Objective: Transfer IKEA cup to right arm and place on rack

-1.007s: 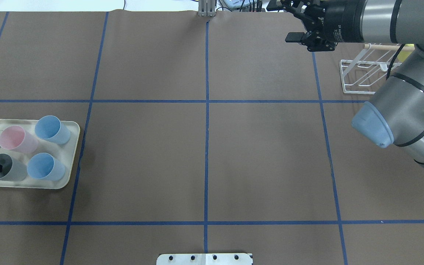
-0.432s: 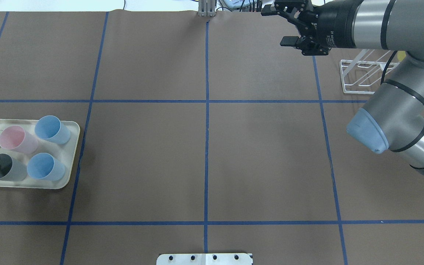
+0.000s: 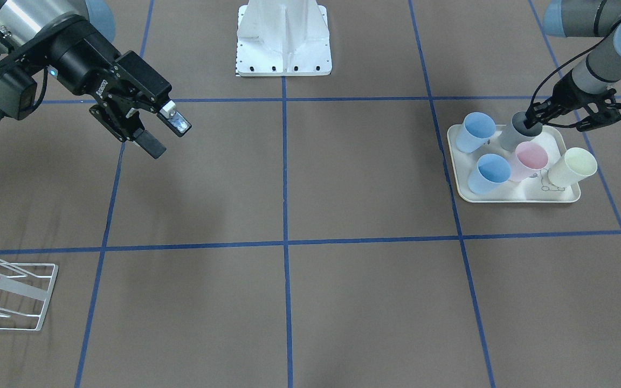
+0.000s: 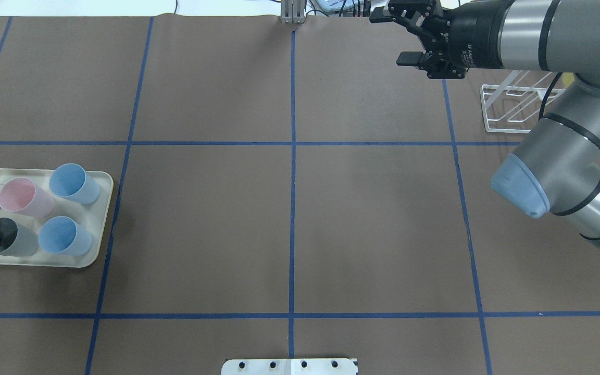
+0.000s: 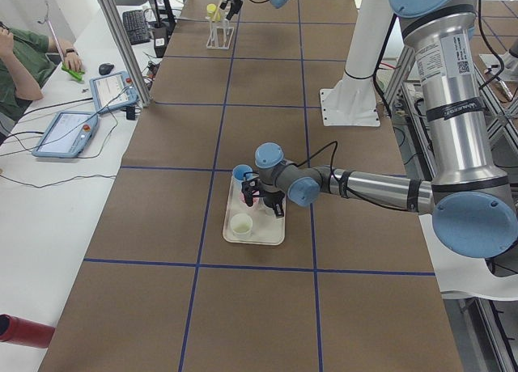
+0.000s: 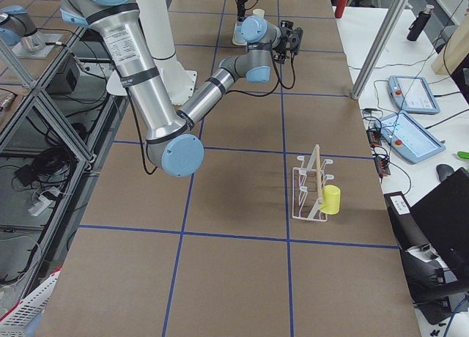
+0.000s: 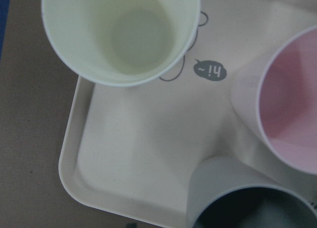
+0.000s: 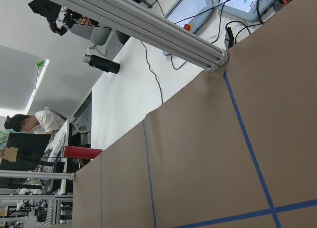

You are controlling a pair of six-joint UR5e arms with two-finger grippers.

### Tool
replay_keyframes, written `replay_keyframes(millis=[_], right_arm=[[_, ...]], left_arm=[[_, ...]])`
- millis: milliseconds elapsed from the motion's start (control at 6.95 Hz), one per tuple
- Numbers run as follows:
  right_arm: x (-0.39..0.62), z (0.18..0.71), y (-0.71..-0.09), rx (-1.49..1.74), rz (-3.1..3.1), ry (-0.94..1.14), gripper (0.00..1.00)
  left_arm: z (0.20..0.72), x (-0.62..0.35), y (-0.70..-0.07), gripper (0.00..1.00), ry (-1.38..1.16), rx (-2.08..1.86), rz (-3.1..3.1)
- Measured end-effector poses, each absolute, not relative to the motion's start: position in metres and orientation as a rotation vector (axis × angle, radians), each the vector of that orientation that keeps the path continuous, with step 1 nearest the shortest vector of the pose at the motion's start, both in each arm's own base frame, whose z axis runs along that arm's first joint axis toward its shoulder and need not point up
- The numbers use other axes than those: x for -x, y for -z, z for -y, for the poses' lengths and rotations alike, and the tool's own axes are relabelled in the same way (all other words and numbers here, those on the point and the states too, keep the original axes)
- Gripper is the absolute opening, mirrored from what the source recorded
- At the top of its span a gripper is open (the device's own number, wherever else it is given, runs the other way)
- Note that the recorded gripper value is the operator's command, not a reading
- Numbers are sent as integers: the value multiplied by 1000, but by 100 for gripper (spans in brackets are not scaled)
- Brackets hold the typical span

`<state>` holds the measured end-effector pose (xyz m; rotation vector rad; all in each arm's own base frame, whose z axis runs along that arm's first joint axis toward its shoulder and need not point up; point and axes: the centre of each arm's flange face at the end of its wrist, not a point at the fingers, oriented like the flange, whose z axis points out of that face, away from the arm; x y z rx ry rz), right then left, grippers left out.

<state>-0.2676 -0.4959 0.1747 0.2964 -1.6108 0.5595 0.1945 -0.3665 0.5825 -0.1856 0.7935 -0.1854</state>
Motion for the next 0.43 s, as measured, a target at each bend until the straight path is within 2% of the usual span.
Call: replay_keyframes(millis=[432], right_arm=[[268, 496, -174, -297, 1612, -560, 100]], left_arm=[[365, -189, -583, 0, 195, 222, -816]])
